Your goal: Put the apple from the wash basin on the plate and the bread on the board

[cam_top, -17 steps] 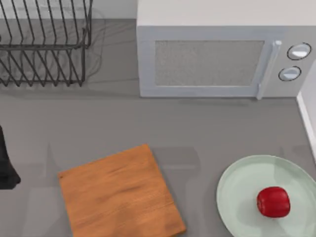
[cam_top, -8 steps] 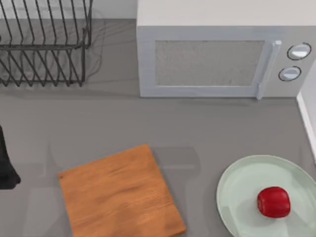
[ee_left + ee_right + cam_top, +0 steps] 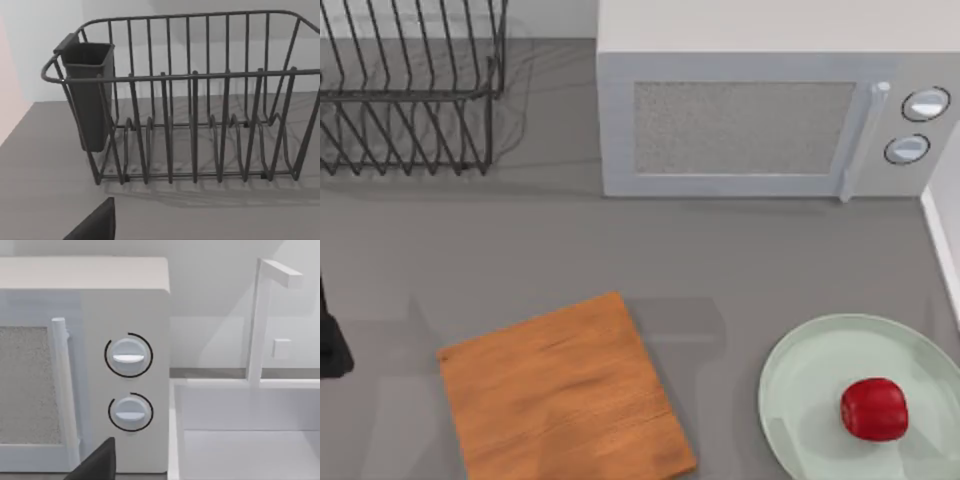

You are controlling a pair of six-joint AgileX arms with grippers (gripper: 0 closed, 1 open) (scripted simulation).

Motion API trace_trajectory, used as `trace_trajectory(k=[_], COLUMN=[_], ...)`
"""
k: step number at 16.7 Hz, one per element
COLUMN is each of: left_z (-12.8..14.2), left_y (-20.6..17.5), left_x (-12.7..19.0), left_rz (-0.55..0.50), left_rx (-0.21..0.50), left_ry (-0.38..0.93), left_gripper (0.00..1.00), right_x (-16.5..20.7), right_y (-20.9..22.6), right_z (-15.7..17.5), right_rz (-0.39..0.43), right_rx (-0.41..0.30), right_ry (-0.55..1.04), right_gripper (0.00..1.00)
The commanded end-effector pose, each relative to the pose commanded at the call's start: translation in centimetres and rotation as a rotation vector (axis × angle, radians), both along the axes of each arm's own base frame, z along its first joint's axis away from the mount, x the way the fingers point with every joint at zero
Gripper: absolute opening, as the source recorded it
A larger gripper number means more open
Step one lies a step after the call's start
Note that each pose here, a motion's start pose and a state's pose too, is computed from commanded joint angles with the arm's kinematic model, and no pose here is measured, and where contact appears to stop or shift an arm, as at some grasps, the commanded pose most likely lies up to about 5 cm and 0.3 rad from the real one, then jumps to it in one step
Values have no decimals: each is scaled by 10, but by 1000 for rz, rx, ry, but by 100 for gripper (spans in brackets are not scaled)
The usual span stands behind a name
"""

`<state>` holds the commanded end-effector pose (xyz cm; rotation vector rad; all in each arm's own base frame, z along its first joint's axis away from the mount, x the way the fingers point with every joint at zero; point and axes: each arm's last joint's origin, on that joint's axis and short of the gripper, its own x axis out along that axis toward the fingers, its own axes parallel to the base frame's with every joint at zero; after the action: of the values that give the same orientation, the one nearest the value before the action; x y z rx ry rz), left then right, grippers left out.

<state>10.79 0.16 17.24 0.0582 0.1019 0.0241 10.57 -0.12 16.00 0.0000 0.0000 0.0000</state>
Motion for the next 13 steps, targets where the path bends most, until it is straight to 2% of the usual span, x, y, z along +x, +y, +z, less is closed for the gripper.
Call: trace_trajectory(k=[3, 6, 9, 13], left_z=[19, 34, 38, 35], left_y=[4, 11, 22, 41], left_x=[9, 33, 67, 112], left_rz=[13, -2, -56, -169], left_rx=[86, 177, 249, 307], left_ry=[174, 442, 745, 1075], left_gripper=[100, 100, 100, 100], right_x=[0, 0, 0, 0], right_y=[0, 0, 0, 0], right_z=[0, 0, 0, 0], right_rz=[0, 0, 0, 0], right_rx=[0, 0, 0, 0], right_ry=[0, 0, 0, 0], right_gripper=[100, 100, 100, 100])
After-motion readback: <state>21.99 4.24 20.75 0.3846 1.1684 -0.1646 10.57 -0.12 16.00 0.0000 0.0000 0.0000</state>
